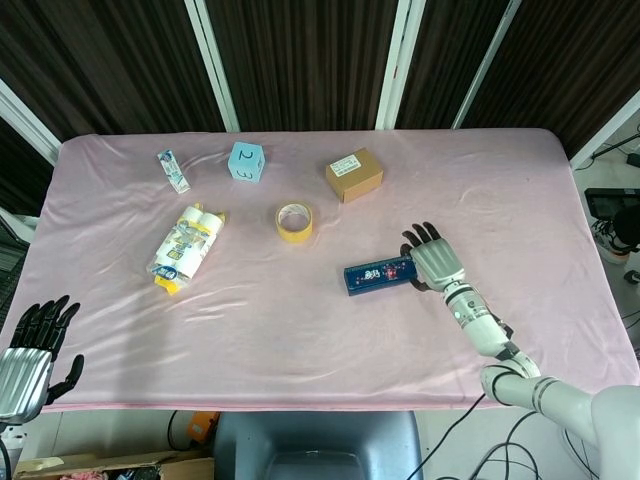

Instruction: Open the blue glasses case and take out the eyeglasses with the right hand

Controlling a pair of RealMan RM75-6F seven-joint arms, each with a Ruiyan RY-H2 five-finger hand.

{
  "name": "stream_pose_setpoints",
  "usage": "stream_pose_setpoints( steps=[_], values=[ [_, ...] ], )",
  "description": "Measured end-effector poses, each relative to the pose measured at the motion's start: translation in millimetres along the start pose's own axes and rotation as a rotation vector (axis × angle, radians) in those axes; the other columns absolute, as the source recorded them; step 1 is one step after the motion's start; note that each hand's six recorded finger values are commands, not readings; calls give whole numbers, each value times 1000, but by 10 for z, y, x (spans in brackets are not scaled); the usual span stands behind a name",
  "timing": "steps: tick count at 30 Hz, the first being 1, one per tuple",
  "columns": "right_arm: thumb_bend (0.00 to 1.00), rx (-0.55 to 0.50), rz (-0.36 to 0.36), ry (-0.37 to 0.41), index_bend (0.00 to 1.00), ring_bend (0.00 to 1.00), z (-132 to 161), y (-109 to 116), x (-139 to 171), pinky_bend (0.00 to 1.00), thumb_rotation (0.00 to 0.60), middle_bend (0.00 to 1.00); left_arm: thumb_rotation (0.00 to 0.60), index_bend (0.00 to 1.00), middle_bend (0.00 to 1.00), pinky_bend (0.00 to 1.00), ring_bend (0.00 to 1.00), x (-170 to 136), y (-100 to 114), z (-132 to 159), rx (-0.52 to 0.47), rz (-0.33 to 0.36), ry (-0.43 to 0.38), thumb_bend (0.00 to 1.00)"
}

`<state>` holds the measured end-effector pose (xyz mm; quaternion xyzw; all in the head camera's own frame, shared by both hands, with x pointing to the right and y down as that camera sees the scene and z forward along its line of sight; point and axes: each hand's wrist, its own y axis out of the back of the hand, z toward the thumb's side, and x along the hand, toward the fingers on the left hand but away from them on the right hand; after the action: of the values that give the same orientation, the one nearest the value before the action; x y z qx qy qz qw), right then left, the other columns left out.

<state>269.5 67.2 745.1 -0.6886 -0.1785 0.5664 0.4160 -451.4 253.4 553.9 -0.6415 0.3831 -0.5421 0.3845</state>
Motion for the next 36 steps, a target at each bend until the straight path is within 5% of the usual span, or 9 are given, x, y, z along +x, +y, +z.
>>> stream_pose_setpoints(
  steps=[36],
  values=[
    [487, 80, 49, 3, 476, 80, 128, 34, -123, 24, 600, 249, 600, 0, 0, 21, 0, 6, 2, 2, 1, 3, -3, 425]
  ],
)
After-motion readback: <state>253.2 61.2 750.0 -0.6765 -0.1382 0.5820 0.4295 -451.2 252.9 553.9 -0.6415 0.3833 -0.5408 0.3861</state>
